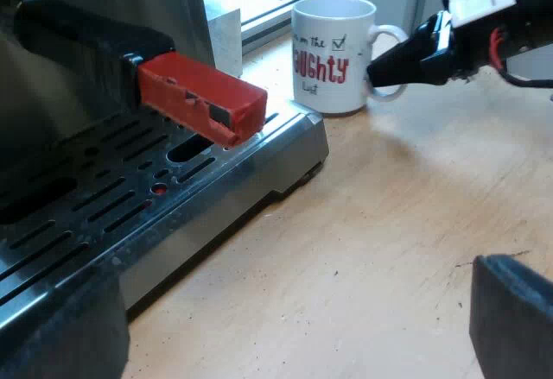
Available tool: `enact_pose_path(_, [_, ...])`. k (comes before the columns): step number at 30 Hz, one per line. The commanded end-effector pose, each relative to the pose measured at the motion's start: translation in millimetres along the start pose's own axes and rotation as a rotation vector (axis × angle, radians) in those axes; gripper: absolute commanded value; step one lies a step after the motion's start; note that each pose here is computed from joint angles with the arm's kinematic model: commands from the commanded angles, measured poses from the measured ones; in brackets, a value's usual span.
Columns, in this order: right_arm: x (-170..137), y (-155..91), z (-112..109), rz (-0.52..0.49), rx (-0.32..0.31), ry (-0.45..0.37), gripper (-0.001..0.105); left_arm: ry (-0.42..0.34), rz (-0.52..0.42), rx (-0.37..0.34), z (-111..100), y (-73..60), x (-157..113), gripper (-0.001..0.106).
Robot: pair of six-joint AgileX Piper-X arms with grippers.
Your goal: Place mug into machine
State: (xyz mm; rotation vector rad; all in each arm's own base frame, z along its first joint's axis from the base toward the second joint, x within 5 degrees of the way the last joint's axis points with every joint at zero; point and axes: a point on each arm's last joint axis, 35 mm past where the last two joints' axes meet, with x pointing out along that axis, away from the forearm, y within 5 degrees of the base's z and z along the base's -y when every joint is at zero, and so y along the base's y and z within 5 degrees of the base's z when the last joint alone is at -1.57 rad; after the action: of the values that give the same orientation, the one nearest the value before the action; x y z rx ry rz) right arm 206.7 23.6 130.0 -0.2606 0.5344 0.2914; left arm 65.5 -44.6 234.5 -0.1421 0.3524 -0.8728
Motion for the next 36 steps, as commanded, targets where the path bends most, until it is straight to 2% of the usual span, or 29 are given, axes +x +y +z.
enact_pose_path(1, [-15, -1, 11, 0.000, -0.039, -0.019, 0.000, -0.011, 0.014, 0.005, 2, 0.1, 0, 0.081])
enact_pose_path(4, [-30, 0, 16, -0.001, -0.069, -0.021, 0.000, -0.015, 0.040, 0.005, 2, 1.0, 0, 0.081])
enact_pose_path(10, [-62, 1, 25, -0.013, -0.074, -0.057, 0.000, -0.015, 0.041, 0.005, 2, 1.0, 0, 0.081])
enact_pose_path(15, [-86, 5, 23, -0.006, -0.071, -0.036, 0.000, -0.015, 0.044, 0.005, 2, 1.2, 0, 0.081])
enact_pose_path(20, [-111, 9, 21, 0.008, -0.068, -0.010, 0.000, -0.027, 0.132, 0.004, 2, 4.2, 0, 0.081])
enact_pose_path(22, [-126, 12, 20, 0.019, -0.065, 0.004, 0.000, -0.030, 0.138, 0.005, 3, 4.4, 0, 0.081])
enact_pose_path(30, [-150, 20, 25, 0.192, -0.072, -0.063, 0.000, -0.035, 0.174, 0.005, 1, 6.7, 1, 0.081])
enact_pose_path(34, [-152, 25, 32, 0.277, -0.106, -0.124, 0.000, -0.034, 0.177, 0.005, -3, 9.0, 4, 0.081])
enact_pose_path(36, [-152, 28, 35, 0.301, -0.125, -0.147, 0.000, -0.039, 0.213, 0.005, -3, 10.3, 3, 0.081])
